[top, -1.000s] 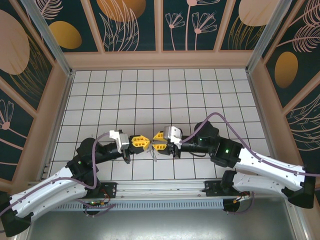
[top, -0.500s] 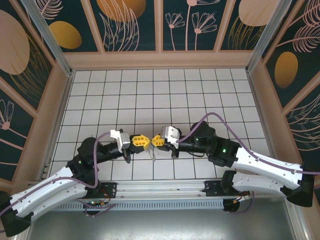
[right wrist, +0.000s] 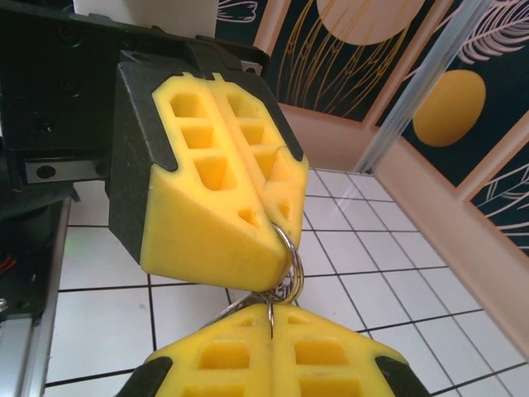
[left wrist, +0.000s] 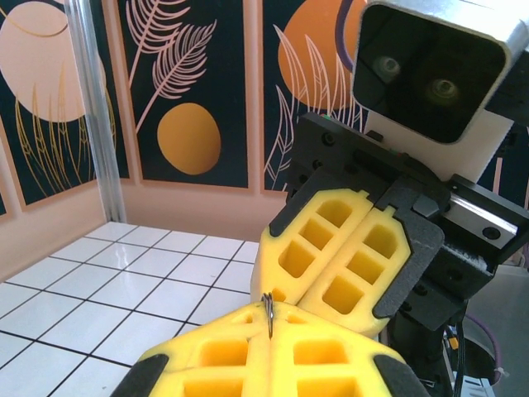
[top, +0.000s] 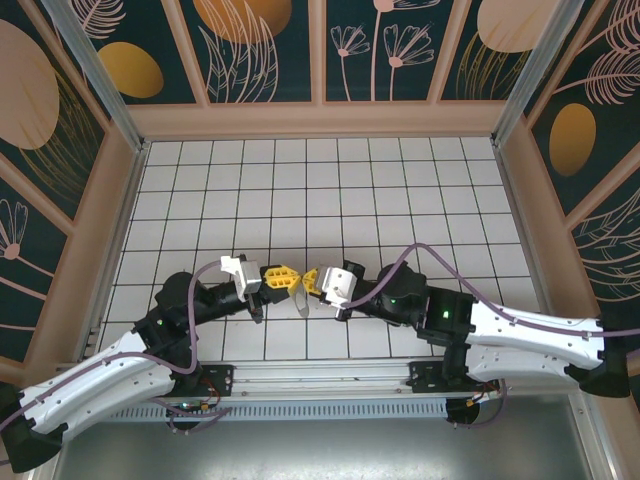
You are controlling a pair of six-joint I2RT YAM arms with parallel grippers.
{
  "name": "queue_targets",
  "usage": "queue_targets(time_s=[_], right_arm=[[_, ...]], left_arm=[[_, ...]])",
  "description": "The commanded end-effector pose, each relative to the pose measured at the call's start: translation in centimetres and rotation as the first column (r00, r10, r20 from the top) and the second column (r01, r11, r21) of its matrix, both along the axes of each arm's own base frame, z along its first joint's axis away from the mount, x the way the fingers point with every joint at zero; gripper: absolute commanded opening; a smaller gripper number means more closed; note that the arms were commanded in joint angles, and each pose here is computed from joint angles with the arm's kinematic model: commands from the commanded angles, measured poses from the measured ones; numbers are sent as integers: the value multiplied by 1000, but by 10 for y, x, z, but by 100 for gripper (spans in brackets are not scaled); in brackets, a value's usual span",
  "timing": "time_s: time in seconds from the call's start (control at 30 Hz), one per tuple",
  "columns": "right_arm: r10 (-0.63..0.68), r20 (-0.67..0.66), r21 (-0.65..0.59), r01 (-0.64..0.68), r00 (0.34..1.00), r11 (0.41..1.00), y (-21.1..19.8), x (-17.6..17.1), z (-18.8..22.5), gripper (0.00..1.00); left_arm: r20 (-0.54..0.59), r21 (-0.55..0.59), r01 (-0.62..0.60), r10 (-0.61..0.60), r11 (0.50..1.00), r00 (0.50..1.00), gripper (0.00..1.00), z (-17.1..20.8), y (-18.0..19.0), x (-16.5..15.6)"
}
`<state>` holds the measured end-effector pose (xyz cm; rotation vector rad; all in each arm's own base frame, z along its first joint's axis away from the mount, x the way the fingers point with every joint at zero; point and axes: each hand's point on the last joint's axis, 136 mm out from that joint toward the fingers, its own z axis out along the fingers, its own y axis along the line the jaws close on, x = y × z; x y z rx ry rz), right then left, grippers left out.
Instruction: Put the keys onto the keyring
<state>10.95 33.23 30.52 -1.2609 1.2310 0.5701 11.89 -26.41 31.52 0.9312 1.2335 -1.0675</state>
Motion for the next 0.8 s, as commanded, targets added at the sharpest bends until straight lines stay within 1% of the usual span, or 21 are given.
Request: queue_targets(time_s=[0.0, 0.27, 0.37, 0.43, 0.57, 0.63, 0.77], right_arm=[[-122, 98, 96, 113, 988, 989, -11, 14, 28, 0], [-220, 240, 115, 198, 945, 973, -11, 9, 39, 0], [-224, 272, 148, 189, 936, 971, -14, 1, 46, 0], [-194, 297, 171, 148, 935, 974, -17, -11, 48, 0], [-155, 291, 208, 96, 944, 973, -28, -21, 53, 0], [-167, 284, 218, 106, 944, 970, -33, -20, 55, 0], [-197, 297, 174, 150, 934, 973, -27, -14, 50, 0]], left_arm=[[42, -47, 44, -42, 998, 998, 0, 19, 0, -9], [36, -39, 37, -36, 999, 999, 0, 15, -1, -7], [37, -41, 32, -30, 999, 999, 0, 16, 1, -8], [39, -42, 25, -23, 999, 999, 0, 16, 3, -7], [45, -49, 18, -16, 999, 999, 0, 17, 6, -9], [46, -53, 15, -13, 998, 999, 0, 18, 8, -9], [43, -50, 24, -21, 998, 999, 0, 18, 7, -10]])
